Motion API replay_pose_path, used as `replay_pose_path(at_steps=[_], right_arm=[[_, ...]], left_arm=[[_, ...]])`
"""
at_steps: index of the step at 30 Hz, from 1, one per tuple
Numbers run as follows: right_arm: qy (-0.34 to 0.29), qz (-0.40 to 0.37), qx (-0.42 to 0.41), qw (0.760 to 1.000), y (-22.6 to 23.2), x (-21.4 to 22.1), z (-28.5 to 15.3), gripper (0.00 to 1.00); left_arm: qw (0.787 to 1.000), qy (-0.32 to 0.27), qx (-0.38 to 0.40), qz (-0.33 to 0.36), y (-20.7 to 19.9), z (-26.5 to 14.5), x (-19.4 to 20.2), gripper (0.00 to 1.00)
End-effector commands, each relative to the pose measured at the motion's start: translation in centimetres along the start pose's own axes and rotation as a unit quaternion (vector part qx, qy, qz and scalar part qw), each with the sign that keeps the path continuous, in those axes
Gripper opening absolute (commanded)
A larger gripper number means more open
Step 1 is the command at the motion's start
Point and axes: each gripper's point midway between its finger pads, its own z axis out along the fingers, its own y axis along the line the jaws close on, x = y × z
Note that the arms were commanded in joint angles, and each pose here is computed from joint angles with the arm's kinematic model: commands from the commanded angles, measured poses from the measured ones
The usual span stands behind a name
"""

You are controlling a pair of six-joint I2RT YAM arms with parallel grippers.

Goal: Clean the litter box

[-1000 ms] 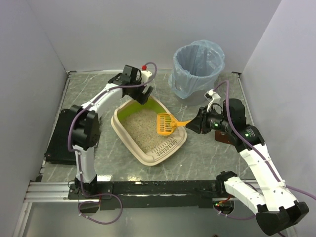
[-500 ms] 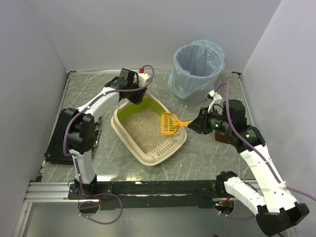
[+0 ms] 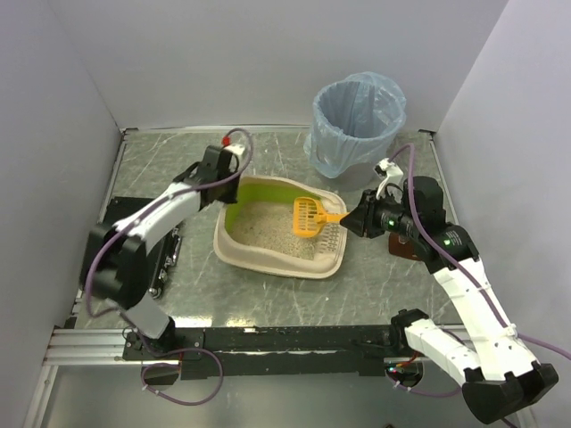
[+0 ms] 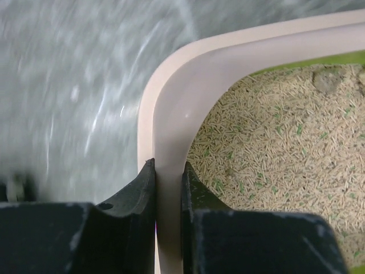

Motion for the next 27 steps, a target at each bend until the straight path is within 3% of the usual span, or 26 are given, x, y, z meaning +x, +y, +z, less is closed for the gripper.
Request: replay_pose_path(at_steps=[1, 4, 7, 9, 15, 17, 18, 19, 20, 21, 23, 25, 27], right_arm=[[-0.052, -0.024, -0.002, 0.998, 0.6, -3.3, 0.0, 0.00], [-0.052, -0.013, -0.004, 0.999, 0.6, -3.7, 0.5, 0.00], [-0.014, 0.017, 0.038, 0.999, -0.5, -3.3, 1.4, 0.00], [-0.005, 0.028, 0.093, 0.995, -1.8, -3.4, 2.1, 0.00], [-0.001, -0.019, 0.127, 0.992, -1.1, -3.3, 2.5, 0.00], [-0.014, -0.018, 0.132, 0.991, -1.2, -3.9, 2.5, 0.00], [-0.017, -0.020, 0.127, 0.992, -1.0, -4.1, 2.6, 0.00], [-0.021, -0.022, 0.120, 0.992, -0.7, -4.4, 2.6, 0.00], [-0.025, -0.024, 0.116, 0.993, -0.6, -4.7, 2.8, 0.00], [-0.027, -0.025, 0.111, 0.993, -0.4, -4.8, 2.9, 0.00], [-0.022, -0.028, 0.101, 0.994, -0.1, -4.9, 3.2, 0.00], [-0.018, -0.029, 0.091, 0.995, 0.3, -4.9, 3.5, 0.00], [-0.021, -0.030, 0.082, 0.996, 0.5, -4.8, 3.6, 0.00]], left_arm=[[0.989, -0.012, -0.039, -0.140, -0.3, -5.0, 3.1, 0.01], [0.986, -0.052, -0.066, -0.145, -1.1, -6.7, 4.2, 0.01], [0.984, -0.062, -0.064, -0.157, -2.3, -8.3, 3.5, 0.01], [0.972, -0.081, -0.103, -0.196, -1.4, -8.9, 2.8, 0.01], [0.932, -0.014, -0.188, -0.308, -0.6, -10.1, 7.4, 0.01], [0.902, 0.010, -0.218, -0.371, -0.4, -10.5, 10.0, 0.01], [0.904, 0.027, -0.199, -0.379, -1.8, -10.6, 10.7, 0.03], [0.905, 0.032, -0.185, -0.381, -2.8, -10.6, 11.2, 0.15], [0.905, 0.031, -0.178, -0.384, -3.5, -11.3, 11.4, 0.34], [0.916, 0.032, -0.158, -0.368, -5.1, -11.8, 11.5, 0.65], [0.923, 0.026, -0.133, -0.361, -6.6, -13.2, 11.2, 0.77], [0.933, 0.018, -0.129, -0.336, -7.1, -14.5, 11.2, 0.99], [0.940, 0.015, -0.145, -0.308, -5.8, -16.4, 11.2, 0.99]])
